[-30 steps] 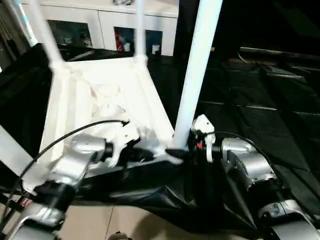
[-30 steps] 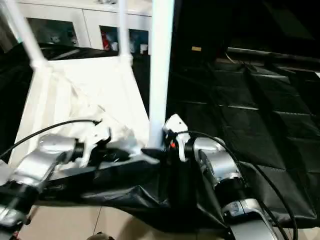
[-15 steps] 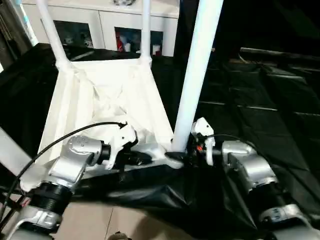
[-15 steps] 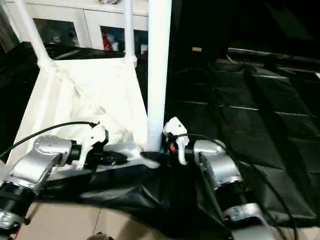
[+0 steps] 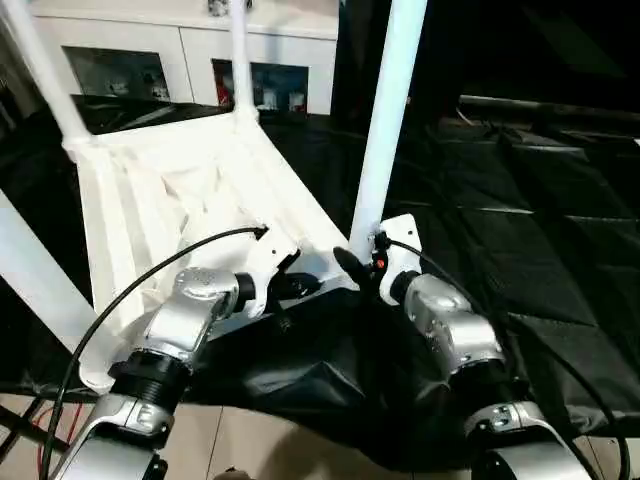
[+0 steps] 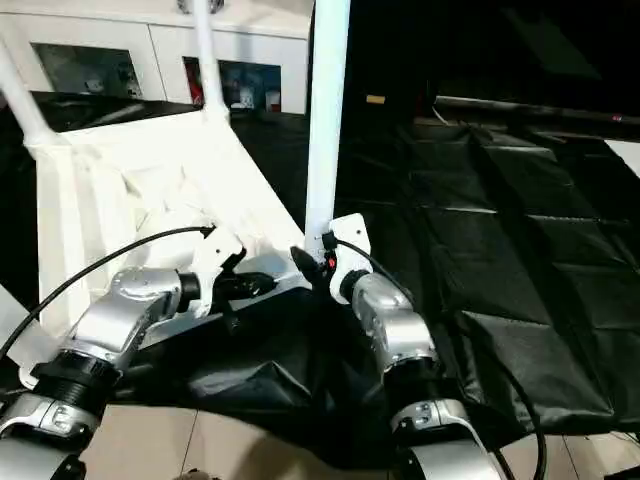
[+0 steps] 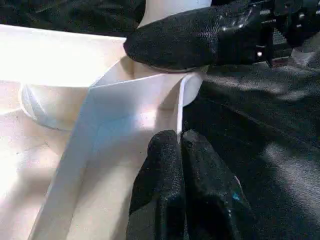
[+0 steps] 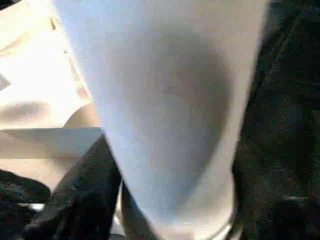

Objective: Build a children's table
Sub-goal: Rotate leg to tighten

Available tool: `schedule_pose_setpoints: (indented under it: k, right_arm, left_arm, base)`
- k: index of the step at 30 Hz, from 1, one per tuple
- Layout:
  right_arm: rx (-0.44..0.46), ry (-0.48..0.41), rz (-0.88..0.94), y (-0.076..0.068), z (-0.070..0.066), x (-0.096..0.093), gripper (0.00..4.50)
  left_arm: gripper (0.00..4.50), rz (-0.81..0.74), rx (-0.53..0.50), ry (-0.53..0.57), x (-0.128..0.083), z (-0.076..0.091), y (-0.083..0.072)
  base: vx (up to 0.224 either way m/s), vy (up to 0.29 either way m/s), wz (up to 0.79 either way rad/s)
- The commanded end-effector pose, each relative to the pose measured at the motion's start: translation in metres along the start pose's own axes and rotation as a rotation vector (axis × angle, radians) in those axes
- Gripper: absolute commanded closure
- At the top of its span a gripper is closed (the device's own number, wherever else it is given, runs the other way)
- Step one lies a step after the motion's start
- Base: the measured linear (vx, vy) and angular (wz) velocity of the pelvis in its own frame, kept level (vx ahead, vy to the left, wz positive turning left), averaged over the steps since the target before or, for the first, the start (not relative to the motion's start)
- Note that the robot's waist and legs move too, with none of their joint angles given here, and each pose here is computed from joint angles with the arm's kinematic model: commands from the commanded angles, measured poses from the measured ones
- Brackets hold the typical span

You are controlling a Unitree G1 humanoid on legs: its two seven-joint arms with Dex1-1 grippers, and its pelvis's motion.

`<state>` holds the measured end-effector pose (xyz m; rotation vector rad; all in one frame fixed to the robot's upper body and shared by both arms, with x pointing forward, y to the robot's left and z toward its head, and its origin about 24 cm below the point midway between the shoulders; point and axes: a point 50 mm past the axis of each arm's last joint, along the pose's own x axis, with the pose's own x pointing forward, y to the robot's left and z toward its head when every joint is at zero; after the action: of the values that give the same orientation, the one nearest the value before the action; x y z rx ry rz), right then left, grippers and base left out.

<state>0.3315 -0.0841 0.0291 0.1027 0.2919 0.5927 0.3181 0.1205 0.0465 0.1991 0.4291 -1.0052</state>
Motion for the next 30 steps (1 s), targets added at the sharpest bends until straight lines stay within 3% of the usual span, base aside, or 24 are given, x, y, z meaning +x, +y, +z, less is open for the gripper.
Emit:
schedule_pose_setpoints:
  k: [1,5,8,15,21,24,25,30]
  right_arm:
    - [0.045,0.024,0.245,0.045,-0.007,0.013,0.98]
    - [-0.031,0.034,0.261,0.035,-0.004,0.009,0.52]
    - [-0.073,0.05,0.296,0.031,-0.004,0.006,0.52]
    - [-0.18,0.133,0.601,0.024,-0.004,-0.018,0.52]
    - [-0.221,0.22,0.705,0.016,-0.008,-0.031,0.52]
    - [-0.209,0.222,0.715,0.015,-0.007,-0.032,0.52]
    - [-0.204,0.221,0.719,0.015,-0.006,-0.032,0.75]
    - [-0.185,0.221,0.738,0.016,-0.005,-0.033,1.09]
  left_arm:
    - [4.5,-0.047,0.066,-0.073,0.014,0.023,-0.011]
    - [4.5,-0.098,0.082,-0.06,0.008,0.018,-0.012]
    - [4.5,-0.129,0.094,-0.055,0.005,0.016,-0.013]
    - [4.5,-0.314,0.123,-0.012,-0.012,0.007,-0.021]
    - [4.5,-0.398,0.134,0.02,-0.021,0.001,-0.025]
    - [4.5,-0.409,0.132,0.039,-0.024,-0.001,-0.025]
    - [4.5,-0.411,0.132,0.041,-0.024,-0.002,-0.024]
    - [4.5,-0.422,0.124,0.044,-0.025,-0.002,-0.025]
  base:
    - [0.0,0.0,0.0]
    - [0.0,0.0,0.0]
    - [0.0,0.0,0.0]
    - [0.0,0.0,0.0]
    - [0.0,0.0,0.0]
    - [0.0,0.0,0.0]
    - [0.0,0.0,0.0]
    - [0.0,0.0,0.0]
